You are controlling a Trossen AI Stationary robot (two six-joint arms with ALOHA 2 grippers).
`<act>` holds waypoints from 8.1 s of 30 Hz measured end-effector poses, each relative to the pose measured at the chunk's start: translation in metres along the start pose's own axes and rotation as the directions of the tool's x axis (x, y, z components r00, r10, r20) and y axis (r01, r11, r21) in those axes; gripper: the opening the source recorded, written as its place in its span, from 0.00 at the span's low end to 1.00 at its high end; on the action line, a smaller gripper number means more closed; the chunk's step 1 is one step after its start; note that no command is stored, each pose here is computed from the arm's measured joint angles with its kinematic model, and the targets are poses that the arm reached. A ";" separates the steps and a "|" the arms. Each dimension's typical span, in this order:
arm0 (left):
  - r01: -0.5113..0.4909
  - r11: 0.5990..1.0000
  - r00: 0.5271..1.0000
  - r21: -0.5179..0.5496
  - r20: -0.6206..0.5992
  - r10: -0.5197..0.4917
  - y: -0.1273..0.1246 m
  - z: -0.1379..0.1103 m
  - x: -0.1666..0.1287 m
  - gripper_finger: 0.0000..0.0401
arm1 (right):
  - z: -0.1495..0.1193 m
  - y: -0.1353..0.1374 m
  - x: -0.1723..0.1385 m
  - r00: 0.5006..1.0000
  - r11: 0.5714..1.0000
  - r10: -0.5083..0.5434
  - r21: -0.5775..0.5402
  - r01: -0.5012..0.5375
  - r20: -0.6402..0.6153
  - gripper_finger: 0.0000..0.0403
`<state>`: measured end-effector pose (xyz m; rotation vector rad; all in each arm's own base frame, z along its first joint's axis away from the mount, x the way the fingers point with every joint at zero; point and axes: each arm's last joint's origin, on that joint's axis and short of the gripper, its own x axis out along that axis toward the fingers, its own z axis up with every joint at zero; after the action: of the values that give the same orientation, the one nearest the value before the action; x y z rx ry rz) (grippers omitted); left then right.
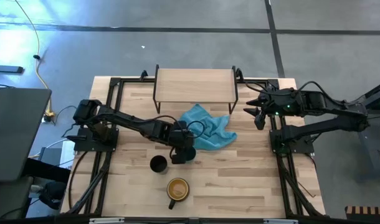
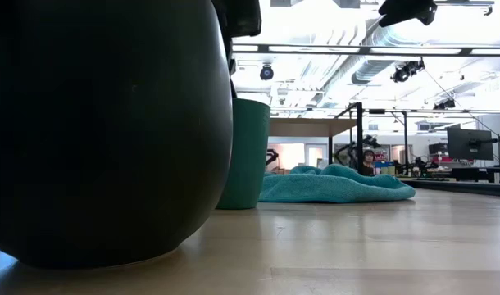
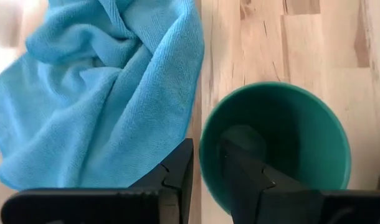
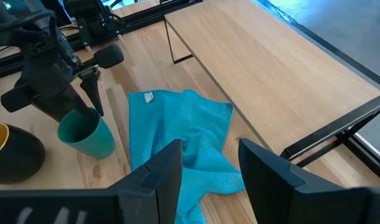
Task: Stack small to large cups/mugs on shelf
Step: Put the green cup on the shelf, then put the black cup on the shelf
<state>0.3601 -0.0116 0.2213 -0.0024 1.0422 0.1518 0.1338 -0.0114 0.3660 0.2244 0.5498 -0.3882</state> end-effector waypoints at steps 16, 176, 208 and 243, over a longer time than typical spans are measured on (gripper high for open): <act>0.046 0.998 0.999 -0.038 -0.011 -0.046 0.005 0.000 0.001 0.17 | 0.000 0.000 0.000 1.000 1.000 0.000 0.000 0.000 0.000 0.37; -0.286 0.720 0.958 -0.632 -0.179 0.223 0.292 0.002 -0.157 0.00 | 0.001 0.008 0.025 0.996 1.000 -0.031 -0.009 0.030 -0.088 0.37; -0.281 0.721 0.960 -0.633 -0.180 0.216 0.297 0.004 -0.147 0.00 | 0.000 0.008 0.025 0.995 0.999 -0.033 -0.012 0.032 -0.095 0.37; -0.281 0.723 0.960 -0.631 -0.176 0.219 0.297 0.004 -0.147 0.28 | 0.000 0.008 0.025 0.995 0.999 -0.033 -0.031 0.030 -0.094 0.37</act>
<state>0.2534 0.2638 0.3711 -0.5145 1.0304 0.7723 0.1568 -0.0121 0.3535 0.2070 0.6528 -0.4015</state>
